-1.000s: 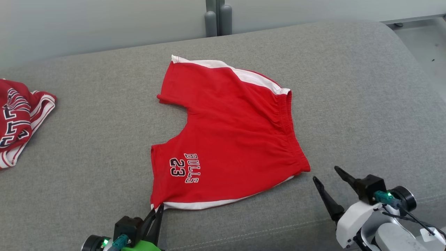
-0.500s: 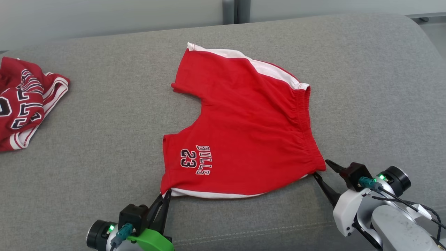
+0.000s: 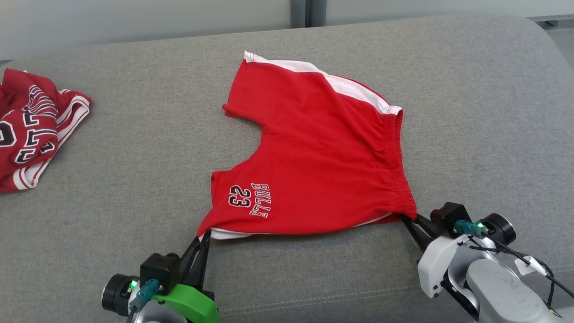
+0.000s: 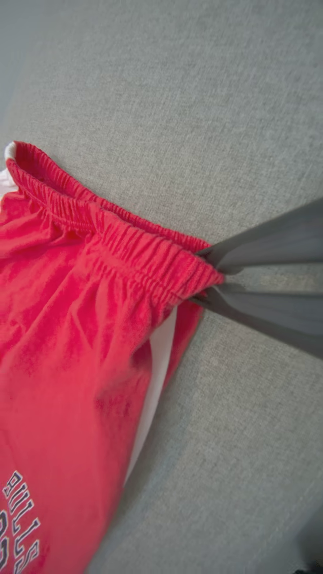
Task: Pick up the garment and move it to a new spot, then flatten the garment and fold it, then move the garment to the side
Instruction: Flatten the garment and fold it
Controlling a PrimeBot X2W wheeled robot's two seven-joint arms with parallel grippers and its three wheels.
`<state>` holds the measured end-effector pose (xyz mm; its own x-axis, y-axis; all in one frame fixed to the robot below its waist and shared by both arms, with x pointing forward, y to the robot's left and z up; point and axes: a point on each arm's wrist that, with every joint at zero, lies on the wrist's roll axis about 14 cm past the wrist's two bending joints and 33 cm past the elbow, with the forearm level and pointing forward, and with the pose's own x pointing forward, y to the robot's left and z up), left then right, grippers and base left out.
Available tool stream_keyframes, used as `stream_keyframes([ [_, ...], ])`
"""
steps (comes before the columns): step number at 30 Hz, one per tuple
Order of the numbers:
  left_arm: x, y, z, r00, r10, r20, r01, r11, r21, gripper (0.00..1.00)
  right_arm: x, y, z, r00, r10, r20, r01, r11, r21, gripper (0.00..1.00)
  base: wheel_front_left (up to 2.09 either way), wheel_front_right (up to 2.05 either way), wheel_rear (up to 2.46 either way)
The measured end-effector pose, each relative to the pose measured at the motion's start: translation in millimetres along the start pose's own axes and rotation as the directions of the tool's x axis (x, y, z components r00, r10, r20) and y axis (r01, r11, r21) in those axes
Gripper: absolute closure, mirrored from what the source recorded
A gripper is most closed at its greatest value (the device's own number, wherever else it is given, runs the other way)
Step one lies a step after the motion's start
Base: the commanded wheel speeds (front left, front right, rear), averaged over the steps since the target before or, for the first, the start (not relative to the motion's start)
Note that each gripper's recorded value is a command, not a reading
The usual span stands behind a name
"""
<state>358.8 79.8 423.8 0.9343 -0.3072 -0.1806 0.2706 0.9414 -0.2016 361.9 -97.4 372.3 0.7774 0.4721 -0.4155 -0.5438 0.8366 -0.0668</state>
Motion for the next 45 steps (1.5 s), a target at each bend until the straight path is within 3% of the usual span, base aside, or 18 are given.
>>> stream_keyframes([
  [14, 8, -3, 52, 0.987, -0.006, 0.160, 0.007, 1.000, -0.006, 1.00, -11, -11, 24, 0.993, -0.054, 0.106, 0.047, 0.997, 0.064, 1.00, 0.00, 0.00, 0.00],
  [29, -31, 3, 93, 0.951, 0.043, 0.306, -0.048, 0.999, 0.010, 1.00, -25, 2, 40, 0.984, -0.023, 0.179, 0.011, 0.998, 0.066, 1.00, 0.00, 0.00, 0.00],
  [39, -41, -11, 86, 0.957, 0.012, 0.290, -0.013, 1.000, 0.003, 1.00, -40, -10, 34, 0.983, -0.048, 0.176, 0.038, 0.997, 0.060, 1.00, 0.00, 0.00, 0.00],
  [45, -39, -13, 69, 0.973, -0.044, 0.228, 0.030, 0.997, 0.068, 1.00, -39, 1, 24, 0.989, -0.026, 0.147, 0.011, 0.994, 0.107, 1.00, 0.00, 0.00, 0.00],
])
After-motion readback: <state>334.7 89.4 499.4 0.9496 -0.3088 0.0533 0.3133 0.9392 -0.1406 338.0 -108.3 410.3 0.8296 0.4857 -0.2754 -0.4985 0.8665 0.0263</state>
